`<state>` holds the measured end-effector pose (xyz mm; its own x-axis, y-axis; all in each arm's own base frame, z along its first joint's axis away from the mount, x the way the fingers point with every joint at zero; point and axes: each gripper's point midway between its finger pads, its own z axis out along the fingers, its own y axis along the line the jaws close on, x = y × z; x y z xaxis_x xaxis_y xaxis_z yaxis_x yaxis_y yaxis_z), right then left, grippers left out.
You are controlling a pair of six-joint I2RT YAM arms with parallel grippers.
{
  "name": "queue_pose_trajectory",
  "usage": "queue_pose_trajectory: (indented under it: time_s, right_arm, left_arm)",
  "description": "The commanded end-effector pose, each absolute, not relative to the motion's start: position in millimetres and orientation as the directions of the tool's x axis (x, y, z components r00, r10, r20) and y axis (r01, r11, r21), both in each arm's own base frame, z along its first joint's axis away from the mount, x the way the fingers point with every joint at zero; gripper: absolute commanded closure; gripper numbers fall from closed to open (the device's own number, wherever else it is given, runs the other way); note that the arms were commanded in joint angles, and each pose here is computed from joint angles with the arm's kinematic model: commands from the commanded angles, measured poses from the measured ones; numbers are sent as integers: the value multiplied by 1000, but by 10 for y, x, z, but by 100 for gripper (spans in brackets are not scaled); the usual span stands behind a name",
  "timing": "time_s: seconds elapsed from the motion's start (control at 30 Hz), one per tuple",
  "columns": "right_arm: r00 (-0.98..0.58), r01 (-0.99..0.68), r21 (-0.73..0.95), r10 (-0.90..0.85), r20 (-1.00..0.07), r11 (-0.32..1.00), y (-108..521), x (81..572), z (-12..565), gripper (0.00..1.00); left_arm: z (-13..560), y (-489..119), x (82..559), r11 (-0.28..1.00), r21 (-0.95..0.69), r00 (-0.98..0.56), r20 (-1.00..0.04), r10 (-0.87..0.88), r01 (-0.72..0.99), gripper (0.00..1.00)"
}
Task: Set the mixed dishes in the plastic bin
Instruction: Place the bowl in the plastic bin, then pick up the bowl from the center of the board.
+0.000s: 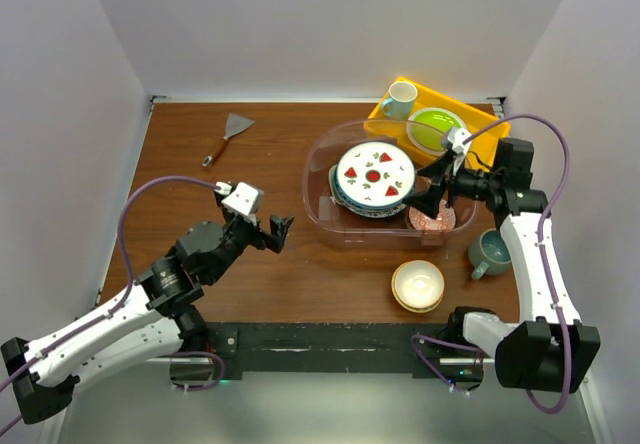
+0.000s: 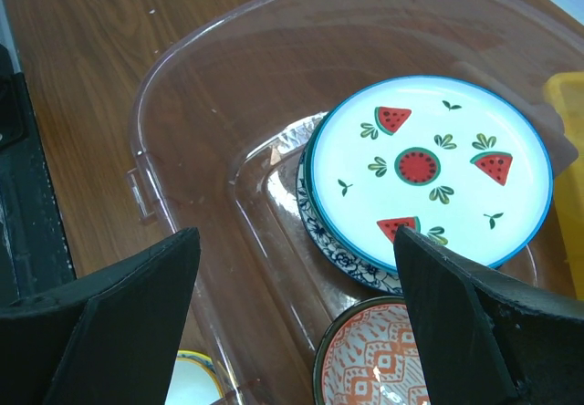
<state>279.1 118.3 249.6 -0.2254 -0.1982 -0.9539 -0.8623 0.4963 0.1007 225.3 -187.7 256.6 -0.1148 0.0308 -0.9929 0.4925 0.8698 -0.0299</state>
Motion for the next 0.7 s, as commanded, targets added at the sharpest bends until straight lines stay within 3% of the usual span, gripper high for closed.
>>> queue_pose_trajectory:
  time_s: [0.0,0.67]
  right_arm:
    - [-158,-880,48,-196,-968,473,1207,2751,2604,9]
    - [-164,-877,51,-197,-967,478,1199,2751,2578,9]
  left_arm:
    - [2699,-2033,2150,816,-179,-144,-982,-119,550,0]
    - [2851,-2366,1924,663,-307,-214,-952,-219,683,0]
